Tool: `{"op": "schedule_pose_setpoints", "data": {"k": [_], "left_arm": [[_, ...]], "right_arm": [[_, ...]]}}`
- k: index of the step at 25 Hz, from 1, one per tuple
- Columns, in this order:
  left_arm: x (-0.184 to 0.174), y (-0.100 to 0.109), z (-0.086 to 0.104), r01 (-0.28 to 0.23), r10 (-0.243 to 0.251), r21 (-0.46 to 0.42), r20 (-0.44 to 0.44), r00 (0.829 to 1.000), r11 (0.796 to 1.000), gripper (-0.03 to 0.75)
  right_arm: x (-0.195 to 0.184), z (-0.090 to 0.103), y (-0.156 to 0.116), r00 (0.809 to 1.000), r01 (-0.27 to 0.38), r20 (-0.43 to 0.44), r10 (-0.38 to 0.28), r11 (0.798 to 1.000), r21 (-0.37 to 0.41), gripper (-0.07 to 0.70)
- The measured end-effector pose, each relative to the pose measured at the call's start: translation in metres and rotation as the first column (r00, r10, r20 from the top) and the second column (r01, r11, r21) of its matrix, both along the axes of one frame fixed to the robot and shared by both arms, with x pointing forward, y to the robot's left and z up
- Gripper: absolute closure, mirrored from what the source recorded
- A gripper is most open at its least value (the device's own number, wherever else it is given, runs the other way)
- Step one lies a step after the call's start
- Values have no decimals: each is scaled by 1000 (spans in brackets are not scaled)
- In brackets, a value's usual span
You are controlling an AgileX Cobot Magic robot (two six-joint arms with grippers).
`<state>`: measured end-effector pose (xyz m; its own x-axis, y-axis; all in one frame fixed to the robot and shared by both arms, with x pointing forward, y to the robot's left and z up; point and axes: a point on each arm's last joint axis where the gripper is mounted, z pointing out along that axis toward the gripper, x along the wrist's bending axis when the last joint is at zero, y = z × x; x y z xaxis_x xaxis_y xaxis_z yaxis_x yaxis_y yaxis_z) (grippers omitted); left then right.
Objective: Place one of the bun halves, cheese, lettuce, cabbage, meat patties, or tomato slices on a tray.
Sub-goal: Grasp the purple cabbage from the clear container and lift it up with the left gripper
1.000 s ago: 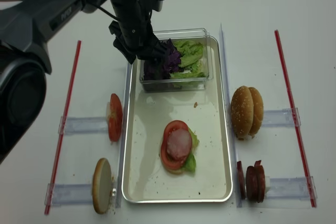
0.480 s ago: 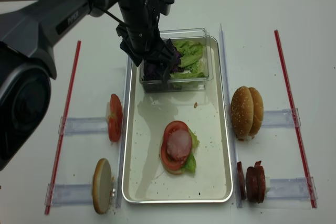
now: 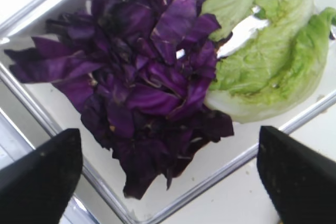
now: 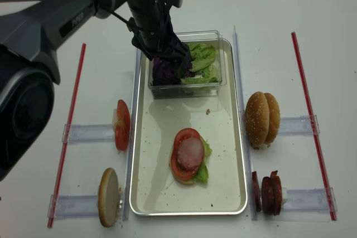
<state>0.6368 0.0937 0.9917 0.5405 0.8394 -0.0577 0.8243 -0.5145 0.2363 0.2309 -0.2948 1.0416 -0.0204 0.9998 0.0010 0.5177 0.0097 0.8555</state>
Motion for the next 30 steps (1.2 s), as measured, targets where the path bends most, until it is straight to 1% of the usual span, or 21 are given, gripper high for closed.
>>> {"op": "schedule_pose_setpoints", "data": {"k": [3,8,12,21,27,30], "left_arm": [[3,-1,1,-3,3,-14,28,1000,1000,99],[6,-3,2,-5,7,-30,63,998,1000,147],[8,-3,2,-7,10,-42,88,996,999,169],[11,-5,4,-8,15,-59,122,992,998,172],[12,-5,2,7,0,-56,131,991,998,174],[13,-6,-3,9,-3,-51,122,993,999,174]], "right_arm": [[0,0,0,1000,0,0,0,1000,0,438],[0,0,0,1000,0,0,0,1000,0,438],[0,0,0,1000,1,0,-1,1000,1,438],[0,0,0,1000,1,0,-1,1000,1,438],[0,0,0,1000,1,0,-1,1000,1,438],[0,0,0,1000,1,0,-1,1000,1,438]]}}
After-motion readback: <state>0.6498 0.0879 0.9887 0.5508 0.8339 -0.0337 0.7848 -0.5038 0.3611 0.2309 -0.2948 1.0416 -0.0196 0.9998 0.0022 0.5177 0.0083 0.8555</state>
